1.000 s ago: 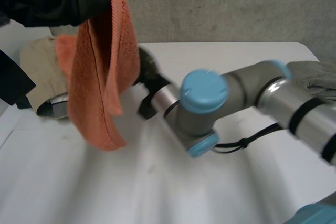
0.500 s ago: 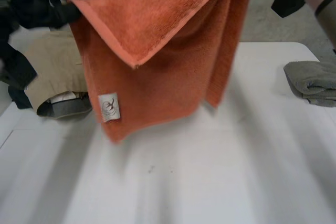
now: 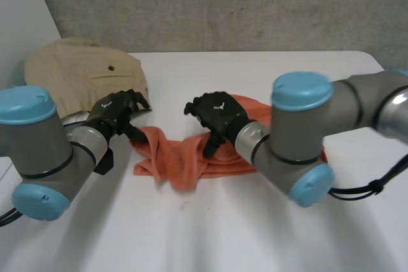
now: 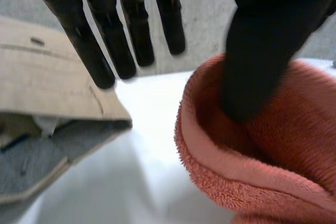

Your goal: Fold the laundry.

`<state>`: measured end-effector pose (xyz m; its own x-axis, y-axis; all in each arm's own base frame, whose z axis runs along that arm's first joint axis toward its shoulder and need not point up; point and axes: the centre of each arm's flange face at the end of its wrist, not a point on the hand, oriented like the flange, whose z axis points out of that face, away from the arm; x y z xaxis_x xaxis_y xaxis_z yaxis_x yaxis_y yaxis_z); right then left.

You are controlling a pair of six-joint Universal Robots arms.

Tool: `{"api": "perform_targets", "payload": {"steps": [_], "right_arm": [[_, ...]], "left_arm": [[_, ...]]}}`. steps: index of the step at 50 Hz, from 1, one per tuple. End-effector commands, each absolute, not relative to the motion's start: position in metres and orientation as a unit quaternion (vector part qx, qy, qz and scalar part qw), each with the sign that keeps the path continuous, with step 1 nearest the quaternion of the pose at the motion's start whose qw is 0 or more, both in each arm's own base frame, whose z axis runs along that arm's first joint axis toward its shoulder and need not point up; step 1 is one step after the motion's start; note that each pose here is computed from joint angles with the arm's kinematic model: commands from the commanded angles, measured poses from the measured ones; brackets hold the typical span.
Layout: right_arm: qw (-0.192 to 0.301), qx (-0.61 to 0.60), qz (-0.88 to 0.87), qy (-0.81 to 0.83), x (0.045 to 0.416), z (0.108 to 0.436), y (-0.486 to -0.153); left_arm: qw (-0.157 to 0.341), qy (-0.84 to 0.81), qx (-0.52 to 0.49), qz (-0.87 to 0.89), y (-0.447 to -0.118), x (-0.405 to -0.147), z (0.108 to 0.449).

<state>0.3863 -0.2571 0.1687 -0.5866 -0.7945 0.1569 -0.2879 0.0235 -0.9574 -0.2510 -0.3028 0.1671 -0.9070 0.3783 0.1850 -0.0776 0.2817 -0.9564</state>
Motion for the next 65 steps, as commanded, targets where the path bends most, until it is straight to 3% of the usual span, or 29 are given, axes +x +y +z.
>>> {"api": "perform_targets", "payload": {"steps": [1, 6, 12, 18, 22, 28, 33, 41, 51, 58, 65], "right_arm": [[0.155, -0.382, -0.595, 0.69, 0.382, 0.183, -0.265], [0.149, -0.391, -0.613, 0.67, 0.369, 0.218, -0.255], [0.072, -0.424, -0.621, 0.655, 0.331, 0.249, -0.249], [-0.021, -0.429, -0.611, 0.665, 0.281, 0.257, -0.272], [-0.041, -0.409, -0.596, 0.69, 0.256, 0.249, -0.289], [-0.016, -0.375, -0.559, 0.74, 0.233, 0.217, -0.304], [0.028, -0.335, -0.535, 0.775, 0.218, 0.178, -0.321], [0.059, -0.273, -0.532, 0.799, 0.2, 0.133, -0.349], [0.082, -0.253, -0.547, 0.794, 0.202, 0.118, -0.363], [0.061, -0.244, -0.594, 0.764, 0.196, 0.159, -0.368], [-0.003, -0.249, -0.669, 0.7, 0.169, 0.26, -0.365]], "left_arm": [[0.155, -0.781, -0.083, 0.599, -0.297, -0.234, 0.192], [0.137, -0.763, -0.12, 0.62, -0.274, -0.23, 0.216], [0.119, -0.739, -0.206, 0.631, -0.229, -0.234, 0.227], [0.111, -0.724, -0.28, 0.62, -0.179, -0.245, 0.218], [0.113, -0.72, -0.316, 0.607, -0.158, -0.254, 0.207], [0.101, -0.715, -0.339, 0.603, -0.162, -0.264, 0.187], [0.084, -0.716, -0.349, 0.599, -0.182, -0.272, 0.167], [0.07, -0.711, -0.344, 0.609, -0.207, -0.283, 0.147], [0.055, -0.691, -0.372, 0.618, -0.222, -0.294, 0.134], [0.088, -0.676, -0.357, 0.639, -0.221, -0.295, 0.158], [0.154, -0.656, -0.272, 0.687, -0.216, -0.275, 0.245]]}}
